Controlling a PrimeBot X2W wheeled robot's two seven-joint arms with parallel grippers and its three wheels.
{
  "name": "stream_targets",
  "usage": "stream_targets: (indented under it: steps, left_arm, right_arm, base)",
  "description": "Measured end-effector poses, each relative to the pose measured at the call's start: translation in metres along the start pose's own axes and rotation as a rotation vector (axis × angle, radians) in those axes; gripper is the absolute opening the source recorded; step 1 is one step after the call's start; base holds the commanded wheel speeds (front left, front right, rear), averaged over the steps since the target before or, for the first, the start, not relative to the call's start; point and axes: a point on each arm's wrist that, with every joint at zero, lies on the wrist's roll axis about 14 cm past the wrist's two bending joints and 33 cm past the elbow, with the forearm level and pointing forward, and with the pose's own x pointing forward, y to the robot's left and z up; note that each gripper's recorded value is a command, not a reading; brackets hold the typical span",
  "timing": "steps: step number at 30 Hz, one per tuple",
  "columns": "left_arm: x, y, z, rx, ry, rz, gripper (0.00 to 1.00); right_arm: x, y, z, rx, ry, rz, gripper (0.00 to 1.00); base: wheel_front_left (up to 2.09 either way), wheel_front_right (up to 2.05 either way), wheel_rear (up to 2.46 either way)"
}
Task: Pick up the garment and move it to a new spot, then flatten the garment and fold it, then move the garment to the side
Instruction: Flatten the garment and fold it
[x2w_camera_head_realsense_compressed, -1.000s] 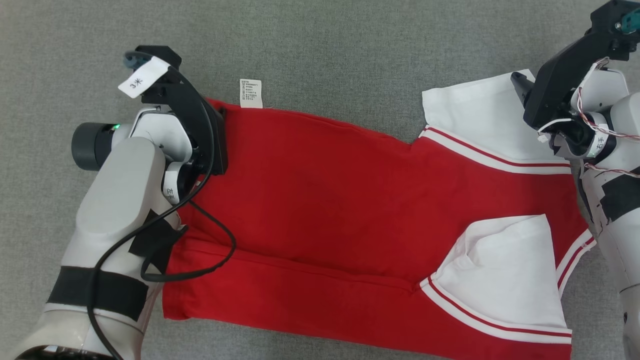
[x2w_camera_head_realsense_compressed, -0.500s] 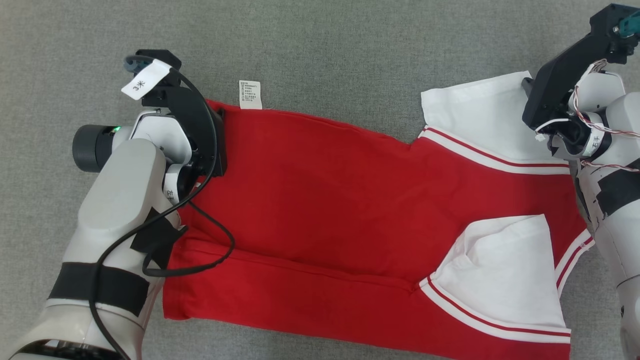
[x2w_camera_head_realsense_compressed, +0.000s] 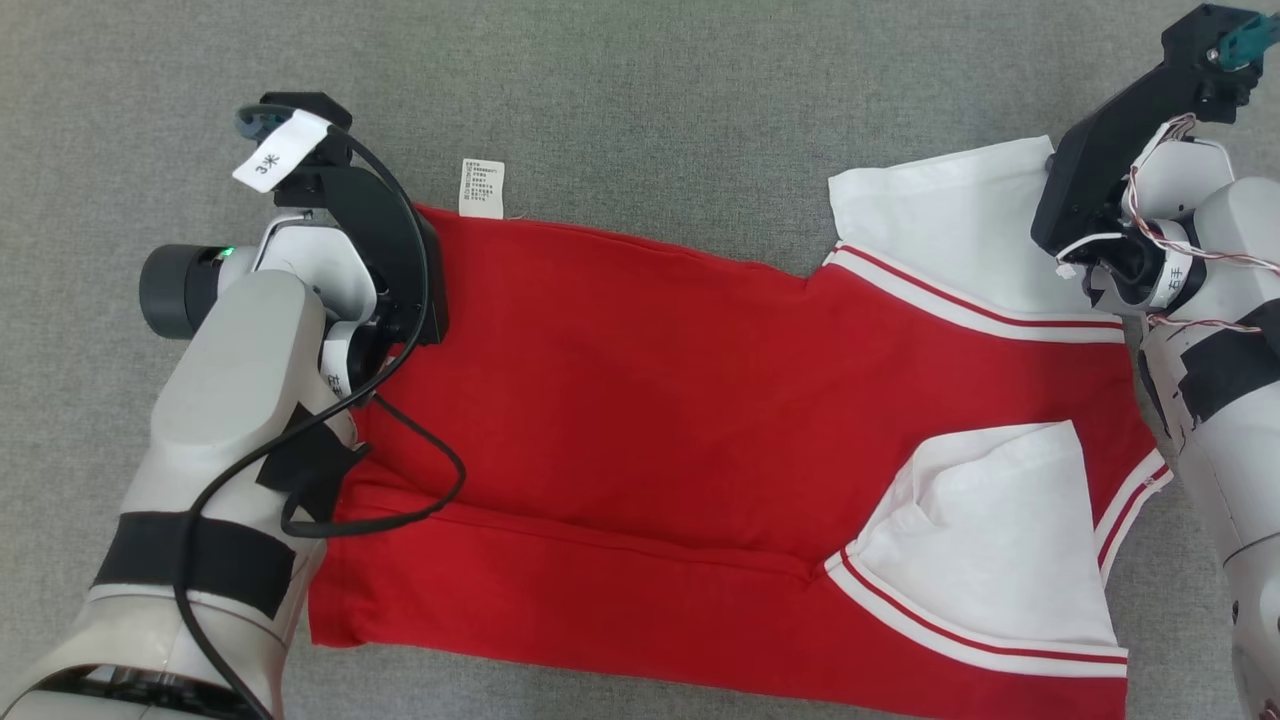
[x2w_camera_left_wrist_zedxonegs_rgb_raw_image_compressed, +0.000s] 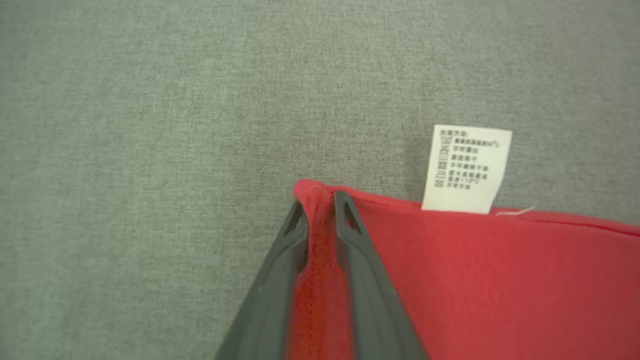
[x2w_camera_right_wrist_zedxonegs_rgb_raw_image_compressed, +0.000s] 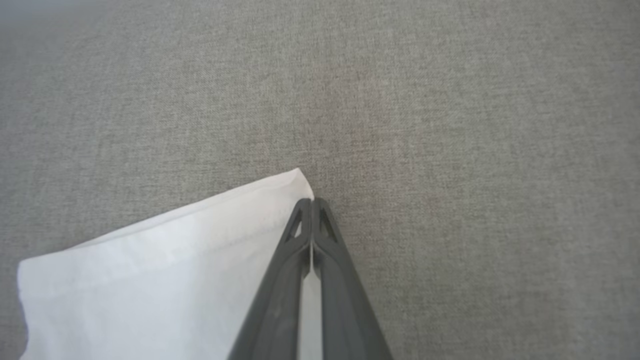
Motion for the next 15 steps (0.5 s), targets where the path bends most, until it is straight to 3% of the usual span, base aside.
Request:
stream_targets:
  steps: [1, 2, 15]
  left_arm:
    - [0.0, 0.0, 0.0, -0.004, -0.001, -0.001, 0.1]
    - [0.001, -0.001, 0.0, -0.006, -0.003, -0.002, 0.0]
    - [-0.002, 0.008, 0.026, -0.031, -0.11, 0.034, 0.0]
  right_arm:
    - [0.0, 0.0, 0.001, 0.0, -0.001, -0.001, 0.0]
    - [0.0, -0.001, 0.001, 0.001, -0.003, -0.002, 0.0]
    - [-0.001, -0.004, 0.015, 0.04, -0.08, -0.003, 0.0]
  base:
    - [0.0, 0.0, 0.0]
    - [0.0, 0.0, 0.0]
    - [0.0, 0.0, 0.0]
